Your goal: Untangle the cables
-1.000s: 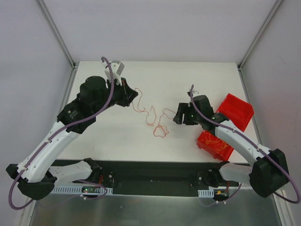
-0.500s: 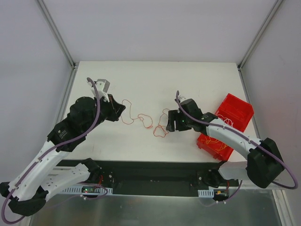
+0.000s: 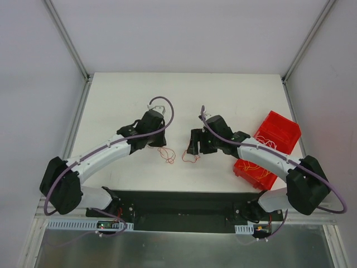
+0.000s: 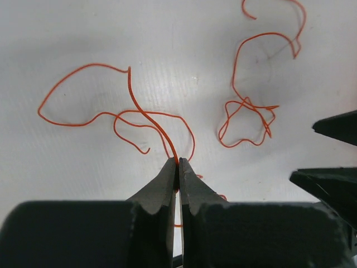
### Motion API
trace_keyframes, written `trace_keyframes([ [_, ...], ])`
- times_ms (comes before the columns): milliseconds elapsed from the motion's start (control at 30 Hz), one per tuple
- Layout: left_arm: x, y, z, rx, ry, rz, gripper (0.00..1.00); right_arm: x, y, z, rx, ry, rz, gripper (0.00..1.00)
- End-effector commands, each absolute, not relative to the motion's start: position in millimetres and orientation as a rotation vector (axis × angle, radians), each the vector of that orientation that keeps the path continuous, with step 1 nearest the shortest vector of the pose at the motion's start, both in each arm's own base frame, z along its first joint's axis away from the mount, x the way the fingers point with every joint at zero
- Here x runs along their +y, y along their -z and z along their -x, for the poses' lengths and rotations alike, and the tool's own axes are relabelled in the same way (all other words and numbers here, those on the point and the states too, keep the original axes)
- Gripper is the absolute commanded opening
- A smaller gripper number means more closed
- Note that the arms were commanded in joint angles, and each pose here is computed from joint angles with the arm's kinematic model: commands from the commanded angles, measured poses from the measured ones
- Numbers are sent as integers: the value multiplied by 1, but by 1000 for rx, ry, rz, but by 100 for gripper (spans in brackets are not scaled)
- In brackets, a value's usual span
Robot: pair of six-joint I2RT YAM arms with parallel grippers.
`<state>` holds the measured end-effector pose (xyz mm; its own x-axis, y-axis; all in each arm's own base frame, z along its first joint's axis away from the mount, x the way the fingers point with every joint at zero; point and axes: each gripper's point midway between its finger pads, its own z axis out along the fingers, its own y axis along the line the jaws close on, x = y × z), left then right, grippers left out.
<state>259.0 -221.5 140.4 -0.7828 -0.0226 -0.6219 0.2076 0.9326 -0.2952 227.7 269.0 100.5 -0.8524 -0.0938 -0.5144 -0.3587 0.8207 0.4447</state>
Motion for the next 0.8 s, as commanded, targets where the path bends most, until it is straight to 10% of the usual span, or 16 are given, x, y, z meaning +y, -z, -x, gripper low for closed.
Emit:
trace_keyframes([
  [0,-237,-113,-271,2464,570,-24,0,287,-124,-240,2454,-839,314,72],
  [167,-240,-88,-271,2535,584,-3,0,299,-125,-236,2460,-921,313,72],
  [600,-209,-159,-238,2328,733,21,57,331,-136,-239,2443,-951,383,73],
  [767,-167,-223,-231,2114,669,30,68,360,-126,-243,2514,-927,331,96],
])
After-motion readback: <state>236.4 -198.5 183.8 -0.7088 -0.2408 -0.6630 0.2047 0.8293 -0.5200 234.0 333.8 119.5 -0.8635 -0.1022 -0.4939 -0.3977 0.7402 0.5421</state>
